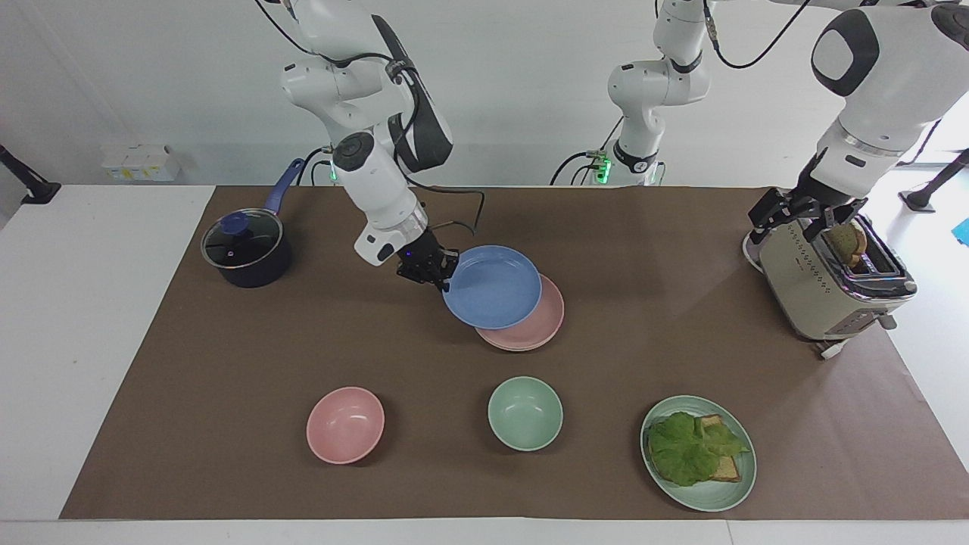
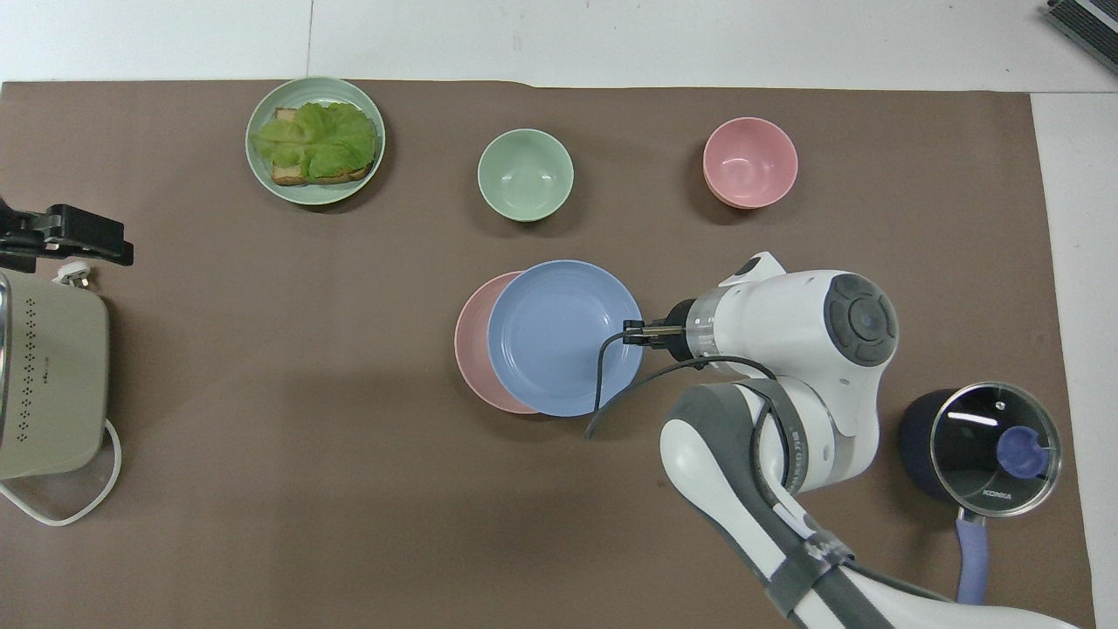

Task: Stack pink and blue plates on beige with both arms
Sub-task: 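Carry the blue plate with the right gripper onto the pink plate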

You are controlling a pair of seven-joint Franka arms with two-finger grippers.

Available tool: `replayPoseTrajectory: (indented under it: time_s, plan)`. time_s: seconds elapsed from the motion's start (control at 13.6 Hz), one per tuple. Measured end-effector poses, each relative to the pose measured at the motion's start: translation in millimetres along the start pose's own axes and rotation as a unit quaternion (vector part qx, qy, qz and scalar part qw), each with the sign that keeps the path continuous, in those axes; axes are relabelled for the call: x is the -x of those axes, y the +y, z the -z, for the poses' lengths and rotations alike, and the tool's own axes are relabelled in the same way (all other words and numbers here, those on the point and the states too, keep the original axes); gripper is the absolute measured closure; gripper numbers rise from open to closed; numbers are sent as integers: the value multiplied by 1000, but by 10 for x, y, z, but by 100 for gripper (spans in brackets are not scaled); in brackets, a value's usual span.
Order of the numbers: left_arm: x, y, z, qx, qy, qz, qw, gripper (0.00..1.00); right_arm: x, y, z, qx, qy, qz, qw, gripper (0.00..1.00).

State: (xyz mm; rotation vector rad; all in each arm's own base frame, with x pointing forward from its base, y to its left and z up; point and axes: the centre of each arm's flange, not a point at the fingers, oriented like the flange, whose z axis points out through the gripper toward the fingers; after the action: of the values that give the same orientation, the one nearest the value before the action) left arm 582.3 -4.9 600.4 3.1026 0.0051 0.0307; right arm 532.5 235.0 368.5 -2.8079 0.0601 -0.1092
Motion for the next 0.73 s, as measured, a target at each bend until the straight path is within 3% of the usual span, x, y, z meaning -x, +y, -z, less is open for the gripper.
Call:
replayPoseTrajectory:
  time_s: [0.73]
  plan:
    - [0,0,0,0,0,0,1000,0,145,-235,-529,7,-5,-12,1000,95]
